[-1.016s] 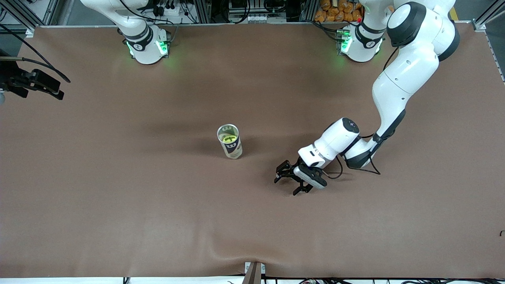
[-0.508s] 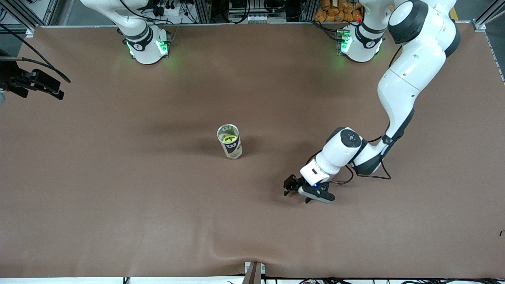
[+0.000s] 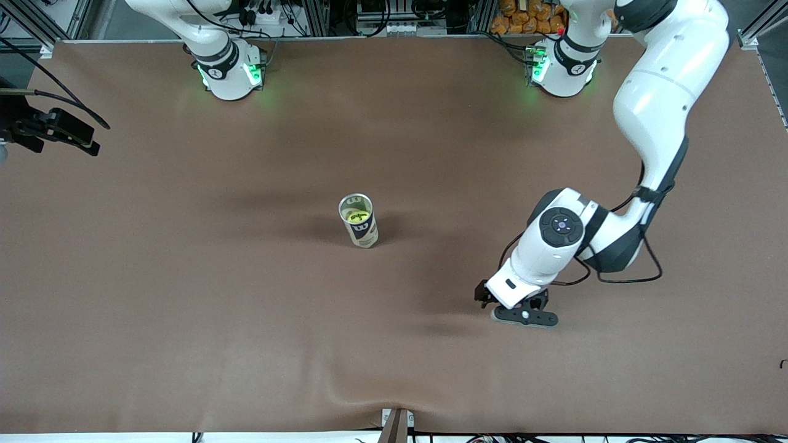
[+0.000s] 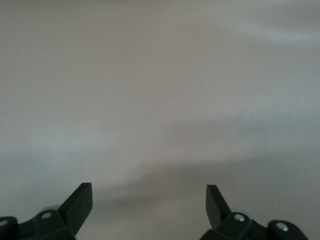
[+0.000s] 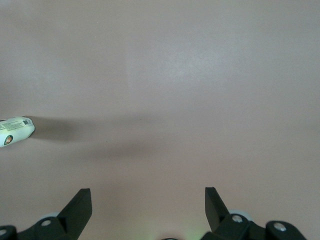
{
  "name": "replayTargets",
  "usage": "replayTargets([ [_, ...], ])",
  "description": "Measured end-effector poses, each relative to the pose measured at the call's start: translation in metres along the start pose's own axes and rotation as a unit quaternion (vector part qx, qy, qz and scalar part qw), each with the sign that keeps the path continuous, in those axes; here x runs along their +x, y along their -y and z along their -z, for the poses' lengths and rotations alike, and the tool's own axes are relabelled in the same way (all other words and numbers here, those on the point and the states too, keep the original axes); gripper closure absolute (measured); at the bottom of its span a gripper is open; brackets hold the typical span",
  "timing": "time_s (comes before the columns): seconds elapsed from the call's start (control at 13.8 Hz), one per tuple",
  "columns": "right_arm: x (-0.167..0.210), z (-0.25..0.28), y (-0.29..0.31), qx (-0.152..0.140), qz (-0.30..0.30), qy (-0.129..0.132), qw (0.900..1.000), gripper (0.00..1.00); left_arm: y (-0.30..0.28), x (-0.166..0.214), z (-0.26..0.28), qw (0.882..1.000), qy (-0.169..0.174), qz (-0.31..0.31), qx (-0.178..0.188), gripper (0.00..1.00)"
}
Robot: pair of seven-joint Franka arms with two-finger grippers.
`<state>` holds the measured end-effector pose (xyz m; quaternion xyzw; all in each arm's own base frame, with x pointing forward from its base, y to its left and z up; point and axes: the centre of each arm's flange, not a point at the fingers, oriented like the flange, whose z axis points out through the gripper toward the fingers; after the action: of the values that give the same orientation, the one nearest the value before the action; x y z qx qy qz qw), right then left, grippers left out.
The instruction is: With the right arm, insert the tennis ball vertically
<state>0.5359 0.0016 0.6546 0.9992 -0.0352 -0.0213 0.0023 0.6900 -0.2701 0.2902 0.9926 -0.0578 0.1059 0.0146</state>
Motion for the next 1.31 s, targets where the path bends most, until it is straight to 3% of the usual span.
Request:
replayTargets([
  [0.36,0.0,0.0,0.001,0.0,0.001,0.0,1.0,0.0,0.058,0.006,0.071,0.996,0.063,0.054,0.027,0.0],
  [0.73,0.0,-0.001,0.001,0.0,0.001,0.001,1.0,0.0,0.146,0.009,0.144,0.994,0.08,0.048,0.051,0.0],
  [1.31,0.0,-0.001,0.001,0.0,0.001,0.001,1.0,0.0,0.165,-0.01,0.225,0.987,0.119,0.072,0.078,0.0],
])
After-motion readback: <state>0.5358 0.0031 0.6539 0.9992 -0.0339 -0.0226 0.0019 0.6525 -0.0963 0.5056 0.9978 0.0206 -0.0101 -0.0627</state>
